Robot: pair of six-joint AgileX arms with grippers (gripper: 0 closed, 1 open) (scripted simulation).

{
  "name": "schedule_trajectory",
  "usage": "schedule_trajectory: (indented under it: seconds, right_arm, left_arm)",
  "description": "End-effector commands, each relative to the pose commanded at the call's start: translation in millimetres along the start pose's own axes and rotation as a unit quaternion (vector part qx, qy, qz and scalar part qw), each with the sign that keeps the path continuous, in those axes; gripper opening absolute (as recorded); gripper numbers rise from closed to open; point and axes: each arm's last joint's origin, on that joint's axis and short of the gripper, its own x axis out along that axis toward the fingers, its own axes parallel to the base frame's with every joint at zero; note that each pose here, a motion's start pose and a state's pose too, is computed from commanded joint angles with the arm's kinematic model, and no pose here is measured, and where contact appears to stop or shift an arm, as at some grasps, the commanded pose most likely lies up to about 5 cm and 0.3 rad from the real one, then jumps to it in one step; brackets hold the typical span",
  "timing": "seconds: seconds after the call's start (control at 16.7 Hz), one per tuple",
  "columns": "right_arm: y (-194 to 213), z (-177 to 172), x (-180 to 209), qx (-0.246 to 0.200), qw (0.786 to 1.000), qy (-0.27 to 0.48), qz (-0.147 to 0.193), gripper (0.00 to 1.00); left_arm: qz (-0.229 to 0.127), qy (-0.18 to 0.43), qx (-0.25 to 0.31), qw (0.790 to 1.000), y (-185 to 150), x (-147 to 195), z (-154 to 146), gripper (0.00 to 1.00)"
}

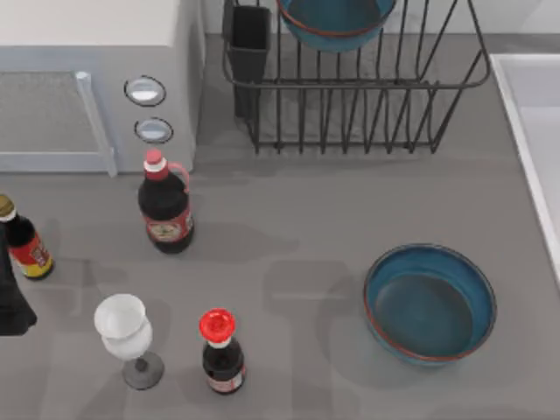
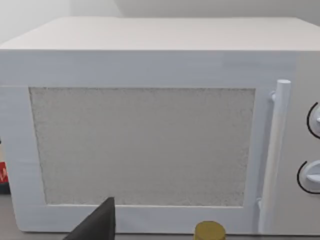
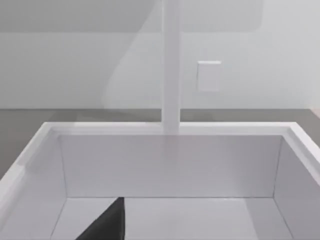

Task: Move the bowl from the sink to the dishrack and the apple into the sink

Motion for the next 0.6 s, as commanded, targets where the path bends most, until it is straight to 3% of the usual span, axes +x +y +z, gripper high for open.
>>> schedule_trajectory:
  seconds: [0.36,0.6]
  right_arm:
    - [0.7,1.7,-0.4,0.0,1.0,0.0,0.0,1.0]
    - [11.3,23.2,-8.0,0.0,1.0,0.008,-0.002,1.0]
  left_arm:
    - [0.0,0.0,0.0,1.0,0.0,0.0,0.0,1.0]
    - [0.0,0.0,0.0,1.0,0.0,0.0,0.0,1.0]
